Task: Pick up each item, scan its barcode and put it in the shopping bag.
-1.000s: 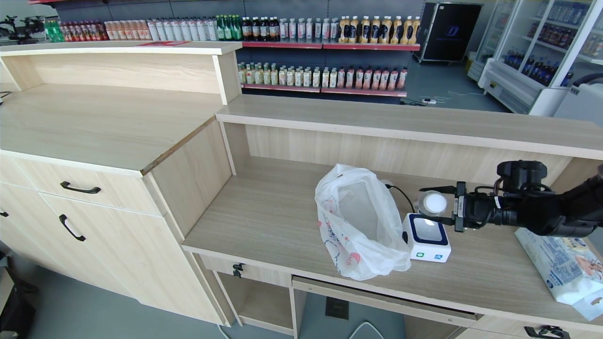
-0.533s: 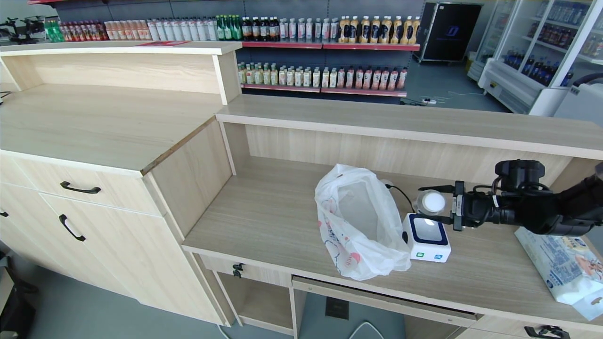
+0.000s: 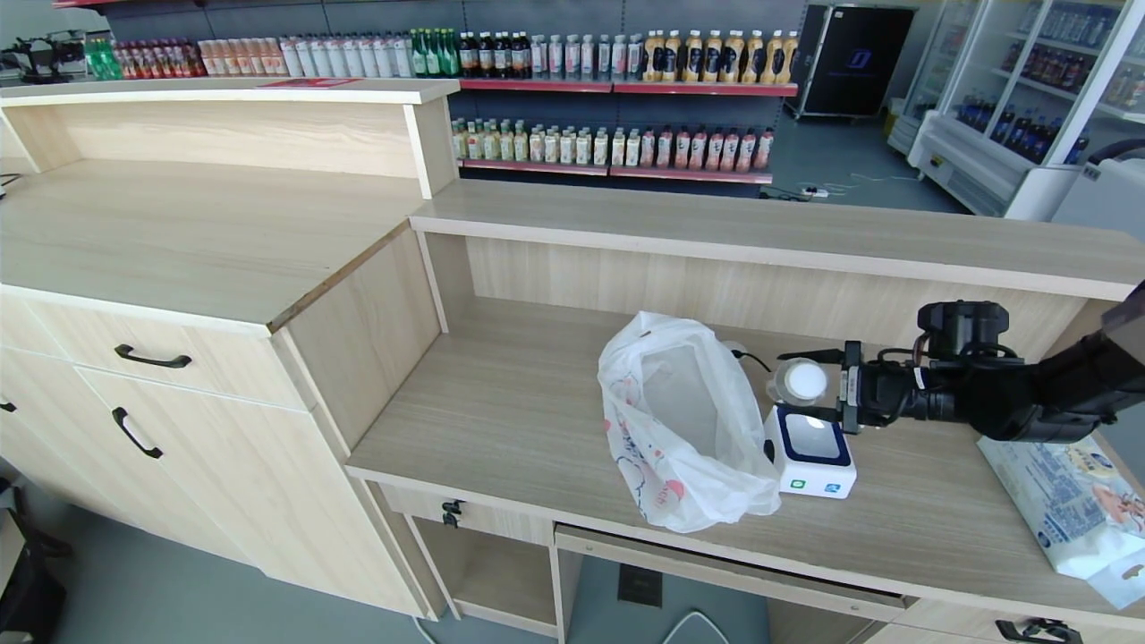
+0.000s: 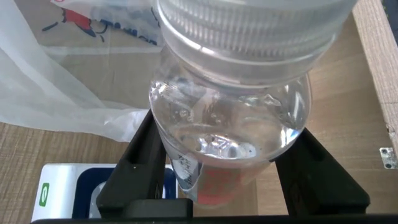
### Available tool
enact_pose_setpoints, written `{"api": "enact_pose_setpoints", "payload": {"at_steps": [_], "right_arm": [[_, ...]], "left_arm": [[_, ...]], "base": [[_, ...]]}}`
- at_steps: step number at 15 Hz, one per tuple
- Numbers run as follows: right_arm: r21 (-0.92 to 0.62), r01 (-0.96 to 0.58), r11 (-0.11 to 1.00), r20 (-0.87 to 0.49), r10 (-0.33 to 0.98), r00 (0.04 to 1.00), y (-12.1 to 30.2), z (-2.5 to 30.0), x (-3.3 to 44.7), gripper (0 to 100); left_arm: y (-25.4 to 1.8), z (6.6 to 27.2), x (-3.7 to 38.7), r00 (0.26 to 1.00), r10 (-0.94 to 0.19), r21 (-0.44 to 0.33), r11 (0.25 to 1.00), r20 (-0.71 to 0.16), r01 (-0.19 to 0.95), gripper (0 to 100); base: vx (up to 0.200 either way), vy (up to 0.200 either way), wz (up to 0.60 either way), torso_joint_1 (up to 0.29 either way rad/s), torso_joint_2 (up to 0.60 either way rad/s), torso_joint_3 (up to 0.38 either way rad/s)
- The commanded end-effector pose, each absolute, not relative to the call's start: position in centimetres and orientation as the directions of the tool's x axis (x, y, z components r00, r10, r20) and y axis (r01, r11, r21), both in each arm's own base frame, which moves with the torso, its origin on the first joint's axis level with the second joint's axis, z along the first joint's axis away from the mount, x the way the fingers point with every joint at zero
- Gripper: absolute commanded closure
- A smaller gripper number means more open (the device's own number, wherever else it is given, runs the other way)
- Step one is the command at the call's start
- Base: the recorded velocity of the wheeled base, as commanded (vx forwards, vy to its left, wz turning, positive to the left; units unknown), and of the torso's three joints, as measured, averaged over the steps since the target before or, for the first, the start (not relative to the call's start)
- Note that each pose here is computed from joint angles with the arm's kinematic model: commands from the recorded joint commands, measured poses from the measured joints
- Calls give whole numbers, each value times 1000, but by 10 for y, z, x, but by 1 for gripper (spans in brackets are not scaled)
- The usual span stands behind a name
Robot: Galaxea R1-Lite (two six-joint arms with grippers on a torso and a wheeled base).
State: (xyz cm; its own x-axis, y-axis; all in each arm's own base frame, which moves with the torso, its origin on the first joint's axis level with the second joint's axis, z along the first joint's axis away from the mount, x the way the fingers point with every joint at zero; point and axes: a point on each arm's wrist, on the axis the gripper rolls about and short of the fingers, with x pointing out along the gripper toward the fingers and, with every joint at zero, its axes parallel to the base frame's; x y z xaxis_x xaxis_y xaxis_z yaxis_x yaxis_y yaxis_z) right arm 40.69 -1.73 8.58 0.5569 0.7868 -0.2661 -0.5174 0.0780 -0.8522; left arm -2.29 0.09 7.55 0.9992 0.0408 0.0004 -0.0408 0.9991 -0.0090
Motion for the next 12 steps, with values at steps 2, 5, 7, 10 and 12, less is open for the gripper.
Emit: {"api": "enact_pose_setpoints", "payload": {"at_steps": [2,5,7,10,12], "right_arm": [[-855,-506,113,-242,777,581,-22,121,394,100],[-710,-618,338,-222,725,652,-38,215,324,100],[-505,-648,571,-250,622,742,-56,246,277,100],[-192,-544,817,-258,493,831,-67,261,252,100],[-70,-426,902,-279,393,876,-73,263,259,100]], "left_arm": [[1,75,-23,999,41,-9,999,0,-41,0],[1,75,-23,999,41,-9,999,0,-41,0],[1,75,-23,999,41,-9,999,0,-41,0],[1,75,-23,999,41,-9,999,0,-41,0],[1,75,-23,999,41,-9,999,0,-41,0]], "base": [[0,0,0,0,0,0],[0,0,0,0,0,0],[0,0,0,0,0,0],[0,0,0,0,0,0],[0,0,0,0,0,0]]}}
